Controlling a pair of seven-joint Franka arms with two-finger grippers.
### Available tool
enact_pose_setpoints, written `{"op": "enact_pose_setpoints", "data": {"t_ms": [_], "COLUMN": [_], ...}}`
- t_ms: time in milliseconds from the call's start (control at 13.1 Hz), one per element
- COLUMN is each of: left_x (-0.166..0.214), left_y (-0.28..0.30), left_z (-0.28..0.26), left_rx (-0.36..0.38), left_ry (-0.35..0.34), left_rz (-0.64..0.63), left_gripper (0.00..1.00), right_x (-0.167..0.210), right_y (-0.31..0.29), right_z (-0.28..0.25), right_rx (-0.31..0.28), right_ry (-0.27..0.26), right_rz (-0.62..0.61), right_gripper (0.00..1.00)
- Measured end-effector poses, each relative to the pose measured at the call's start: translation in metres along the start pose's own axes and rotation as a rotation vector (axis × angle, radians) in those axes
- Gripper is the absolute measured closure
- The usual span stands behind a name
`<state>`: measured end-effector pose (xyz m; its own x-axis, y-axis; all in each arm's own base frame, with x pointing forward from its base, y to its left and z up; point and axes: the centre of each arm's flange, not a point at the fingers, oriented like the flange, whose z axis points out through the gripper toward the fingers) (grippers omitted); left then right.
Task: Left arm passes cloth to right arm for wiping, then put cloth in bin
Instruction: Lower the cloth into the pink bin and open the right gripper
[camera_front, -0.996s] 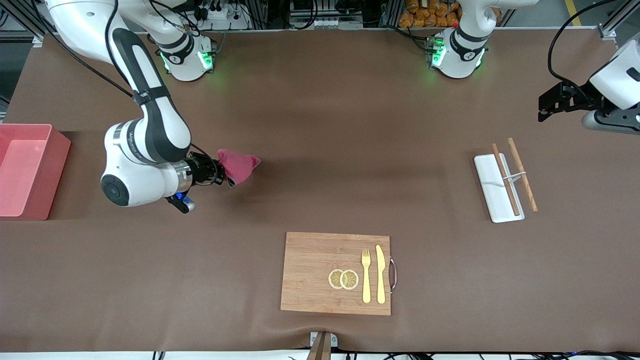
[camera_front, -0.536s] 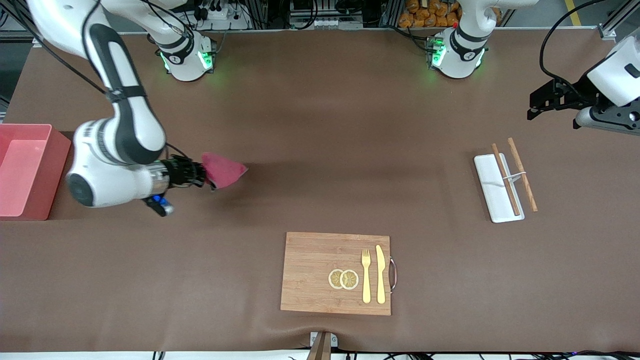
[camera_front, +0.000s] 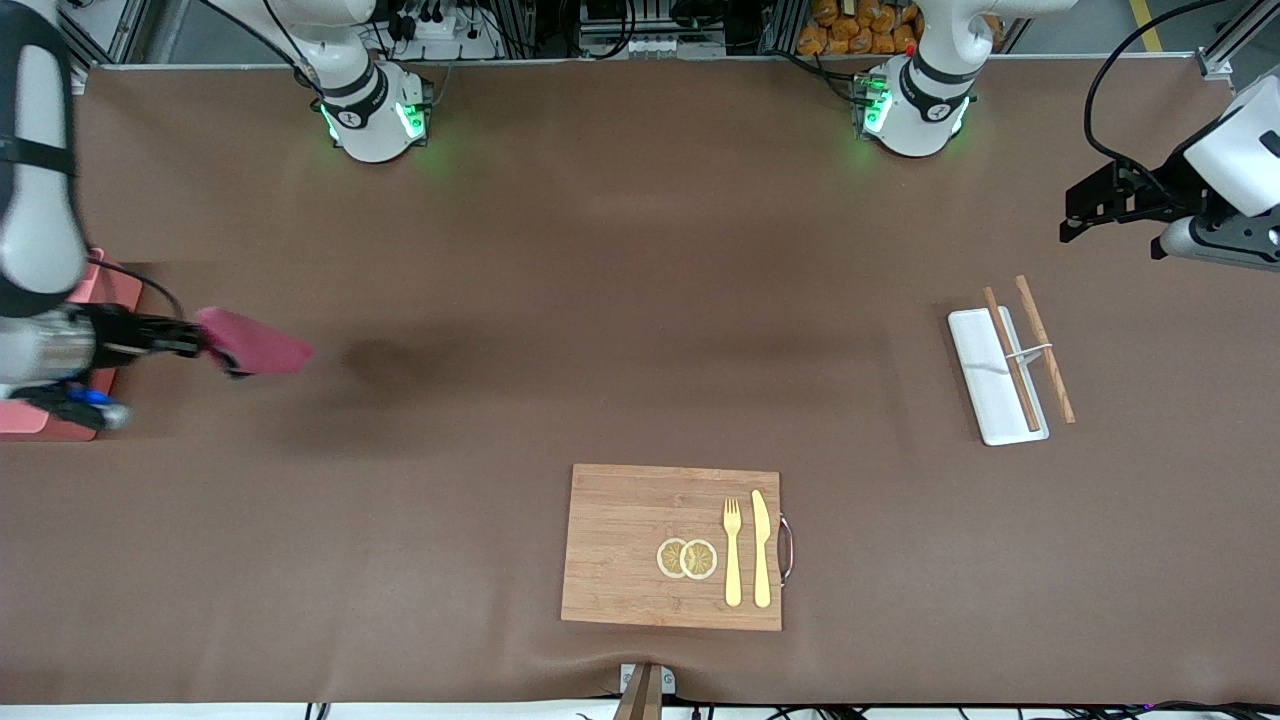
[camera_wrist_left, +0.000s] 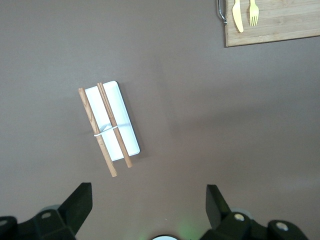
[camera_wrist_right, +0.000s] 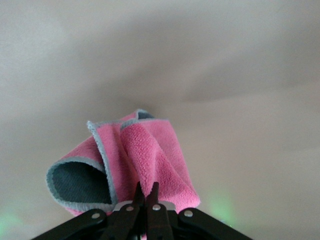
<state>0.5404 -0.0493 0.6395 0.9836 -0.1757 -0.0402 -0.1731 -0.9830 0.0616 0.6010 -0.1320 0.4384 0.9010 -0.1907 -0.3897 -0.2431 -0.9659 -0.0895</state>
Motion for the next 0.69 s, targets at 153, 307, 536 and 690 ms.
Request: {"op": "enact_pose_setpoints", "data": {"t_ms": [153,307,536,690], "left_x": [0.0,0.0,0.0,0.0], "left_y": [0.0,0.0,0.0,0.0], "left_z": [0.0,0.0,0.0,0.0], "left_rx": [0.0,0.0,0.0,0.0], "left_ry": [0.001,0.001,0.002,0.003], "left_rz": [0.0,0.0,0.0,0.0], "left_gripper": [0.0,0.0,0.0,0.0], "right_x": [-0.008,-0.021,-0.039,-0.036], "right_y": [0.069,0.131,0.203,0.259], "right_z": [-0.036,-0.063,-0.098,-0.094], "right_rx": [-0.049,-0.108,-0.194,-0.228], "right_ry": [0.061,0.098,0.165,0.22], "right_rz": [-0.114,-0.198,-0.287,-0.334], "right_gripper": [0.97,0.97,0.97,0.97]}}
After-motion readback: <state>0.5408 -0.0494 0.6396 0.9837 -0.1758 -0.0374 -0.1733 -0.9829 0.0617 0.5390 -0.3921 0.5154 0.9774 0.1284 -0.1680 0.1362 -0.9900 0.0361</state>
